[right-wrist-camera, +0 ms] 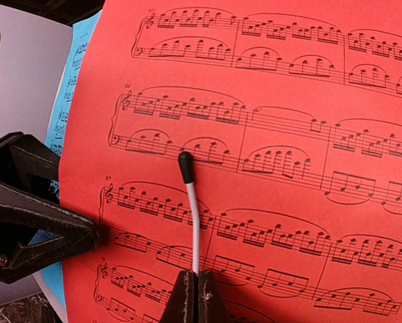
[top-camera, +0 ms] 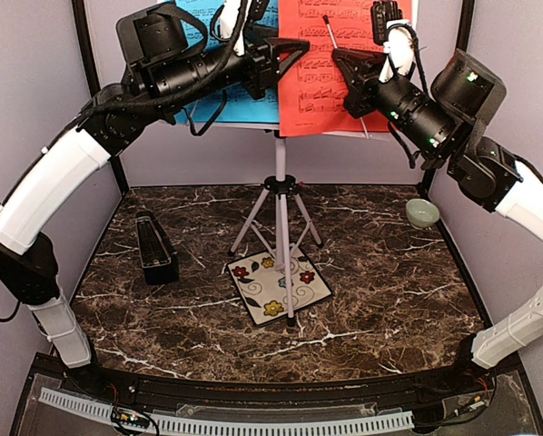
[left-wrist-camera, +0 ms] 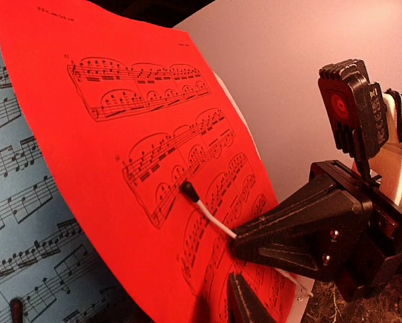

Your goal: Set up the instrument practice props

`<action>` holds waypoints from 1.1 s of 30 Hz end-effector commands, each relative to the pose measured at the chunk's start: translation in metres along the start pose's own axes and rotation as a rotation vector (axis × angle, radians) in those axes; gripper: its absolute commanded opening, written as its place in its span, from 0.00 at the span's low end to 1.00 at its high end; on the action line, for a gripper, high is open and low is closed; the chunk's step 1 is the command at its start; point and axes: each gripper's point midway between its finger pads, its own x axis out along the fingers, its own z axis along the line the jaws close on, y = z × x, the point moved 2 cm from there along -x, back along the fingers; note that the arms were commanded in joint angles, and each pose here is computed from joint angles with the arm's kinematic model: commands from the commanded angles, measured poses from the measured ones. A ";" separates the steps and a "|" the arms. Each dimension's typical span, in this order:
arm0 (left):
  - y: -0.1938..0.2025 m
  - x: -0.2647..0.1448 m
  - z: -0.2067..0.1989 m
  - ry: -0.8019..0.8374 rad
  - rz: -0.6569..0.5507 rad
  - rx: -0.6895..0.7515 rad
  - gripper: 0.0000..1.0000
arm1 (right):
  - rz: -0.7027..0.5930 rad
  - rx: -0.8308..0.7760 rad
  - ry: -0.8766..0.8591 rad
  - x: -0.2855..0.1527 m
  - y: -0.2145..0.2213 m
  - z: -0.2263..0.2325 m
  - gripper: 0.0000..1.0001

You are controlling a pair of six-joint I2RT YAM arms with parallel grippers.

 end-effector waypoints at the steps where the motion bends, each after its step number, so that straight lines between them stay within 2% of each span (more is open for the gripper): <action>1: -0.027 -0.026 0.014 -0.052 -0.086 -0.044 0.27 | -0.053 0.030 0.022 0.002 -0.009 -0.004 0.00; 7: -0.017 -0.022 0.011 -0.052 -0.074 -0.068 0.09 | -0.051 0.027 0.015 0.003 -0.008 -0.002 0.00; 10: -0.016 -0.018 0.014 -0.070 -0.069 -0.059 0.03 | -0.049 0.019 0.011 0.004 -0.006 -0.001 0.00; 16: -0.015 -0.011 0.019 -0.096 -0.056 -0.032 0.00 | -0.053 0.020 0.018 0.003 -0.006 -0.002 0.00; 18: -0.014 -0.009 0.020 -0.102 -0.049 -0.024 0.00 | -0.056 0.022 0.016 0.001 -0.007 -0.002 0.10; 23: -0.014 -0.008 0.018 -0.089 -0.042 -0.022 0.00 | -0.060 0.026 0.009 0.000 -0.008 -0.002 0.16; 25: -0.013 -0.010 0.018 -0.091 -0.033 -0.028 0.04 | -0.061 0.030 0.008 -0.001 -0.009 -0.002 0.20; 28: -0.018 -0.017 0.018 -0.082 -0.040 -0.046 0.17 | -0.067 0.039 0.002 -0.004 -0.012 -0.003 0.21; 33: -0.027 -0.033 0.016 -0.057 -0.045 -0.090 0.40 | -0.070 0.055 -0.010 -0.015 -0.021 -0.008 0.33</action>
